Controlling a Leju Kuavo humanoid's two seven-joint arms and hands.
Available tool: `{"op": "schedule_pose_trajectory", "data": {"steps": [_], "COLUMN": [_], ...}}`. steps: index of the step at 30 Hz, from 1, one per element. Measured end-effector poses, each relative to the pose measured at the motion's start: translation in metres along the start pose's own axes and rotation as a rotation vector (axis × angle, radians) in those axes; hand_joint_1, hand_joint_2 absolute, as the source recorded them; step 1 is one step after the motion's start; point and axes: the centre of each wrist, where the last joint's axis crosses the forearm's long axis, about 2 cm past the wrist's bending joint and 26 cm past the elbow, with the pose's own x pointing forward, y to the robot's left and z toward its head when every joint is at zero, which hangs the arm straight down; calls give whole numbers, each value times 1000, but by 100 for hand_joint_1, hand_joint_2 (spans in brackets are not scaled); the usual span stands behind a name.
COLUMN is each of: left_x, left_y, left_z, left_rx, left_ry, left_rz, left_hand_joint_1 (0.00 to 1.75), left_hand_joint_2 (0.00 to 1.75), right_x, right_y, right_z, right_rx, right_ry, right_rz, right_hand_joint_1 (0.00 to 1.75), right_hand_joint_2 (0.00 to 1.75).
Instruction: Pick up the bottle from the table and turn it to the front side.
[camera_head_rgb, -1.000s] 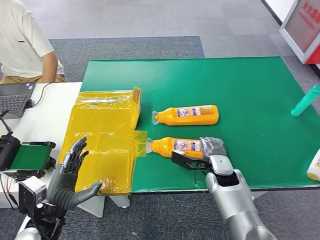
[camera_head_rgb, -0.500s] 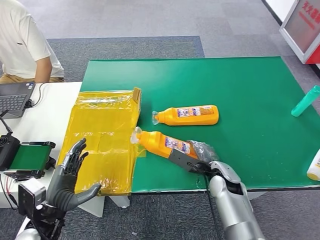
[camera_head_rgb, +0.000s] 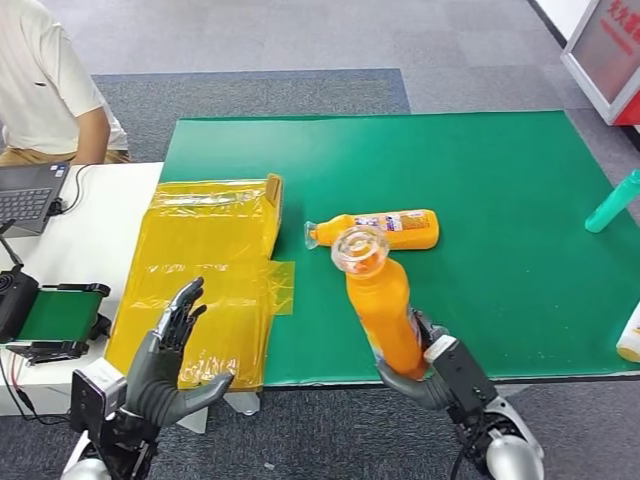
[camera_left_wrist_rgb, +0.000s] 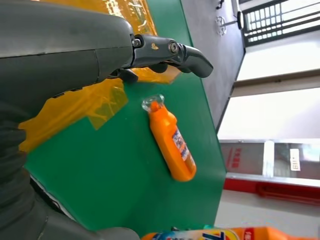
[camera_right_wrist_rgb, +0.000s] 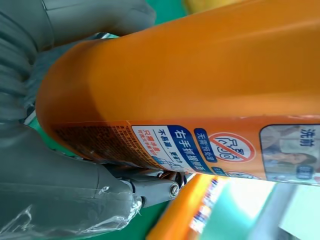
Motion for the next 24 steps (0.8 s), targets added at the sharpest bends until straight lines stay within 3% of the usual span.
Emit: {"op": "schedule_pose_trajectory", "data": {"steps": [11,17,24], "left_x": [4,10,12], "left_y": [-6,-11,-18], "left_z": [-13,-38,-48], "left_rx": [-8,-63,-89], "left_ry": [-52,-120,-136], "left_rz": [64,85,109], "left_hand_joint_1": [0,0,0], "left_hand_joint_2": [175,175,175], "right_x": [17,22,25], "right_y": [-5,6,20], "right_z": [21,21,18], "right_rx": [-3,39,72], "right_ry": [-122,-145,-154], "right_rz": [-143,-189,-196], "right_hand_joint_1": [175,175,175], "right_hand_joint_2": [175,175,175]}}
